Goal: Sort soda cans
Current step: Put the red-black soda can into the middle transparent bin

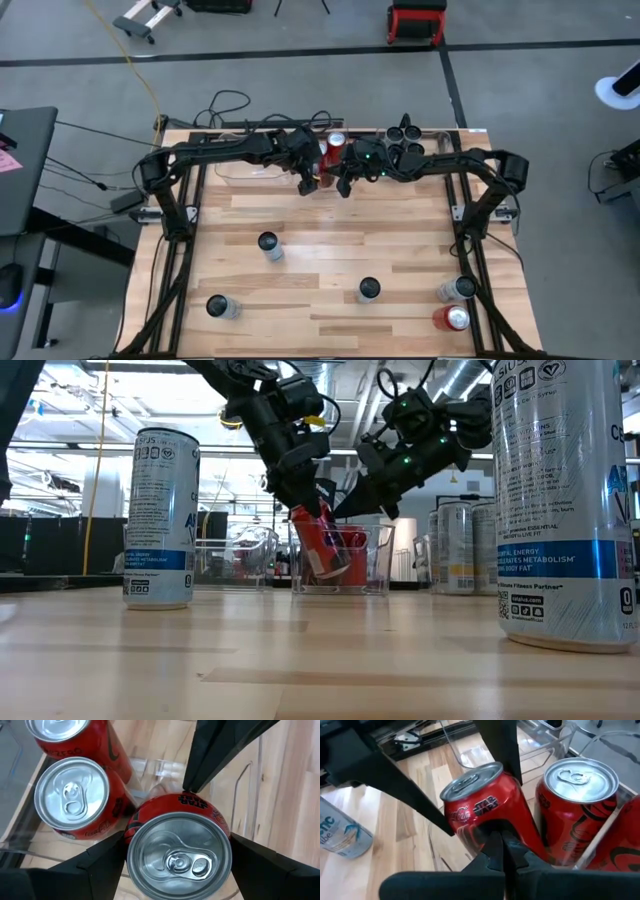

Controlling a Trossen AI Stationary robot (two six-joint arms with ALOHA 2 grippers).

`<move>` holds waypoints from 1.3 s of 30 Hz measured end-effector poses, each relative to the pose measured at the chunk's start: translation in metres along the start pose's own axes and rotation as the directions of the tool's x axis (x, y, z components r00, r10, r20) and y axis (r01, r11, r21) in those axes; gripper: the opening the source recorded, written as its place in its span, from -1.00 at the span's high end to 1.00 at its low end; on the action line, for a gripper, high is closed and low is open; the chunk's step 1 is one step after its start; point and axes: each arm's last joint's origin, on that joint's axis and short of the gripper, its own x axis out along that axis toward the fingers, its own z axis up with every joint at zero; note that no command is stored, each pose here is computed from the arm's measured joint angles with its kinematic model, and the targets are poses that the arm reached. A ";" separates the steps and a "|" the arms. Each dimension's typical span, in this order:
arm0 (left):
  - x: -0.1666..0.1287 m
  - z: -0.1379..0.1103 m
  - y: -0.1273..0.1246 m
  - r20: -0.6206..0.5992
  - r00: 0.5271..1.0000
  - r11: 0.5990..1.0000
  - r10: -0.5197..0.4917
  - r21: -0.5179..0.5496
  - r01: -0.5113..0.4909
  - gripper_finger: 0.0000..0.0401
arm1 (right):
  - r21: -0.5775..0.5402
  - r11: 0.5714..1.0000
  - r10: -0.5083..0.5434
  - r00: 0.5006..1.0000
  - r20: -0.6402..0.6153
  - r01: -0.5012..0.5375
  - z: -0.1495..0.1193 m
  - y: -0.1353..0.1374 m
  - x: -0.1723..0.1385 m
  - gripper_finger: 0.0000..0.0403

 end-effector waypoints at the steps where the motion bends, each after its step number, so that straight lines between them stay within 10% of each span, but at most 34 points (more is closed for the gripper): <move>1: 0.000 0.000 0.000 0.002 1.000 1.000 0.000 0.001 0.000 -0.53 | 0.000 1.000 0.000 1.000 -0.001 0.000 0.000 0.000 0.000 0.99; 28: 0.000 0.000 -0.003 0.004 1.000 0.999 -0.017 0.050 0.016 -0.54 | -0.001 1.000 -0.004 0.999 -0.049 0.004 -0.005 0.000 0.000 0.99; 39: -0.002 0.002 -0.003 0.017 1.000 0.999 -0.024 0.023 0.023 -0.89 | -0.002 1.000 -0.002 0.999 -0.045 0.002 -0.005 0.001 0.000 0.98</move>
